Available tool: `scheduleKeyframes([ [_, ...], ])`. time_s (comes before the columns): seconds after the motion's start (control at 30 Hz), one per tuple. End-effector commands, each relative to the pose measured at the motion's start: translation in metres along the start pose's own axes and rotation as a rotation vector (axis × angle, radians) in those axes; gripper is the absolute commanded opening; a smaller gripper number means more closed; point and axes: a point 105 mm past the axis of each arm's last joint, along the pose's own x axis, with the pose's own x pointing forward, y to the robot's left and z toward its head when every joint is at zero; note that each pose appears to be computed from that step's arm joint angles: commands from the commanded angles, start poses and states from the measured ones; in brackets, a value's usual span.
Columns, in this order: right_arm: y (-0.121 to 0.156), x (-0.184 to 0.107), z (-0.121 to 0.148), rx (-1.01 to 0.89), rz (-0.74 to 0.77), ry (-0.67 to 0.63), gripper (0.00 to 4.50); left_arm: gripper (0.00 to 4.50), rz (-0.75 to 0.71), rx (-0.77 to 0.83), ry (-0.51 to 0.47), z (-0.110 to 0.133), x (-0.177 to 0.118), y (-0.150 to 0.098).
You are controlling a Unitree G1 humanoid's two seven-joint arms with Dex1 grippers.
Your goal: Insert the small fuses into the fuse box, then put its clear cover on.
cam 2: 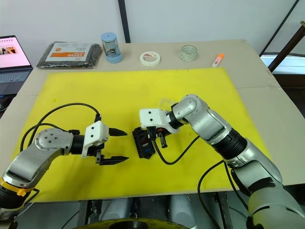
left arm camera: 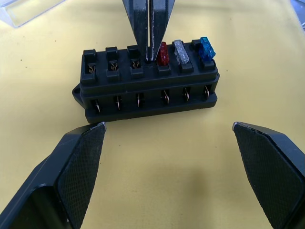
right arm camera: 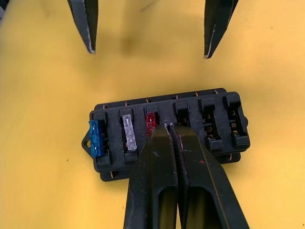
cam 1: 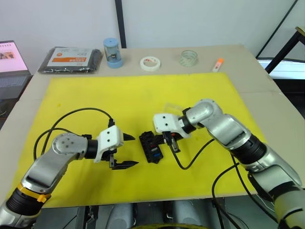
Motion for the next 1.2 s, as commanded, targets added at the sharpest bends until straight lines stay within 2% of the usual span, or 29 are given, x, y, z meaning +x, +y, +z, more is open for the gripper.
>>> scheduleKeyframes([
  [0.03, -0.004, -0.014, 0.021, -0.027, -0.024, -0.056, 0.05, 4.5, 0.002, 0.039, -0.017, 0.009, -0.002, 0.001],
  [0.23, 0.006, -0.018, 0.026, -0.033, 0.009, -0.065, 0.05, 4.5, 0.001, 0.041, -0.02, 0.009, -0.002, 0.001],
  [0.8, 0.008, -0.005, 0.004, -0.015, 0.009, -0.009, 0.05, 4.5, 0.001, 0.044, -0.019, 0.009, -0.002, 0.001],
  [1.2, 0.013, 0.007, -0.022, -0.023, 0.027, 0.1, 0.05, 4.5, 0.005, 0.044, -0.022, 0.01, -0.002, 0.001],
])
